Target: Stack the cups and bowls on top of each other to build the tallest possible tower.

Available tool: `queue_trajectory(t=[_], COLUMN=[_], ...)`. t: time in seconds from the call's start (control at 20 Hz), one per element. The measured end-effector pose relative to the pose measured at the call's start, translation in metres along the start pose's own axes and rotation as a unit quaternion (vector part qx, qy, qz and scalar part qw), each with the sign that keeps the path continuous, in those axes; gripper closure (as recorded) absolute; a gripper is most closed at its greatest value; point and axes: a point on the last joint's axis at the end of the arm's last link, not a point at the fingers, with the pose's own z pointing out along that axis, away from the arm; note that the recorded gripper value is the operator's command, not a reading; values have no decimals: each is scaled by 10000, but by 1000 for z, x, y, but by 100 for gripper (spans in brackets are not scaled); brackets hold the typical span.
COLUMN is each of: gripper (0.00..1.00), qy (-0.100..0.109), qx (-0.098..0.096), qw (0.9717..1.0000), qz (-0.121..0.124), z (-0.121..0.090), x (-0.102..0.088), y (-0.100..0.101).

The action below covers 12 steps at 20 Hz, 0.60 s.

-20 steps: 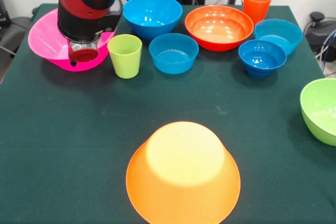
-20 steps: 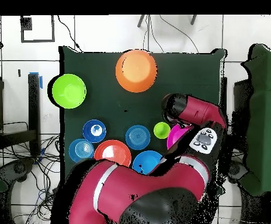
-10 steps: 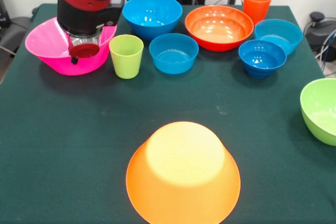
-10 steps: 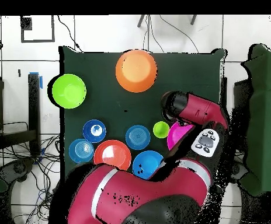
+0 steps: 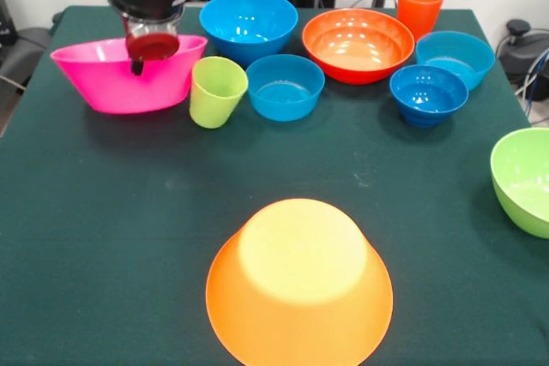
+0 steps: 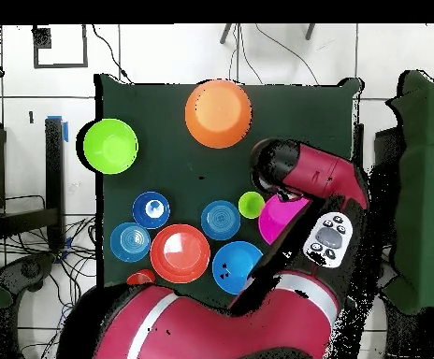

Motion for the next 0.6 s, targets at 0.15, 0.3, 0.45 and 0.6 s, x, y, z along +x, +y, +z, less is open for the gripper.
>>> queue_trajectory(t=[0.15,0.3,0.45,0.6], gripper=[100,100,100,100], qy=[13,-4,-10,33], qx=[-115,-227,-294,-394], qw=[9999,9997,9994,9986], qz=[-53,-112,-180,-340], z=[-25,-40,-49,-63], x=[4,6,8,14], y=[2,5,7,13])
